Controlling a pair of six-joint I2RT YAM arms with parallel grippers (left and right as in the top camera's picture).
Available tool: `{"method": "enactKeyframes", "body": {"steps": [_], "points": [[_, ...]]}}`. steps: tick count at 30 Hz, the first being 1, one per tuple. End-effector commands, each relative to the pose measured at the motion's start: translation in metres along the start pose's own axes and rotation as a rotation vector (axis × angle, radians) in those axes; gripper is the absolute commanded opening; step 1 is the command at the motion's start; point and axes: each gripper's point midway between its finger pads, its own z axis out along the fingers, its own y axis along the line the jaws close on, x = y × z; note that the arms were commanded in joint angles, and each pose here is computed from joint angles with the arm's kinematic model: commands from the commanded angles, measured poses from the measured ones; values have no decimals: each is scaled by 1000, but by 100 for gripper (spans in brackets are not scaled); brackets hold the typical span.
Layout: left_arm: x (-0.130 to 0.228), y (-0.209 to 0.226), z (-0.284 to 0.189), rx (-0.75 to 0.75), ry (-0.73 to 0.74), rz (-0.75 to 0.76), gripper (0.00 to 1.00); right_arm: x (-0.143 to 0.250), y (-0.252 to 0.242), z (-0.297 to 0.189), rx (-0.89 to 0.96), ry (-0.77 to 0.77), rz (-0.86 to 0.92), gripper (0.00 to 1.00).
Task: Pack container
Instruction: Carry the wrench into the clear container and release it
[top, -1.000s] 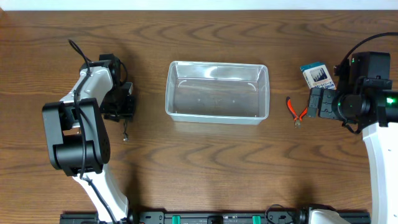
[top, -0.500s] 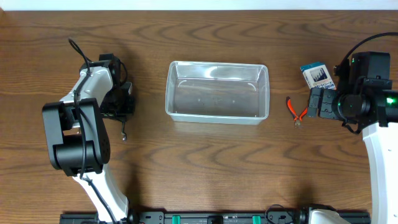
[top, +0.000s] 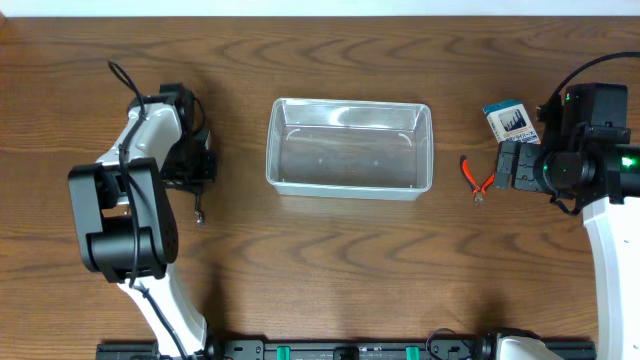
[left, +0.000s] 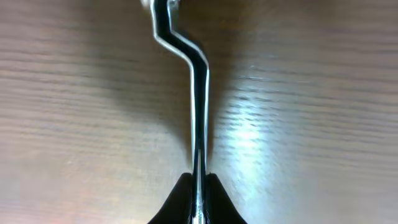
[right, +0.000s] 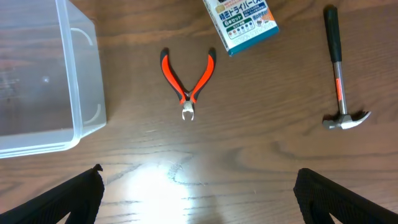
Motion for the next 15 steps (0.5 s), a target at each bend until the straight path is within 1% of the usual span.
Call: {"method": "enactKeyframes", "body": {"steps": [1,4,6,8,10,13,15], "points": [[-30,-16,-78,-26,-222,74,6,-4,-3,-5,12,-17,-11,99],[-35,-48,-139,-48,-388,253,6,-4,-3,-5,12,-17,-11,99],[-32,-80,-176,-76,-503,450,6,-4,-3,-5,11,-18,-11,99],[-23,-116,-203,-113,-599,697,6,-5,-3,-5,11,-22,-11,99],[-12,-153,-220,-146,-671,940,6,-5,-3,-5,11,-25,-11,99],[0,-201,-230,-186,-739,1197,6,-5,-3,-4,11,-24,-11,99],[8,-229,-223,-180,-744,1370,6,-5,-3,-5,11,-25,-11,99]]}}
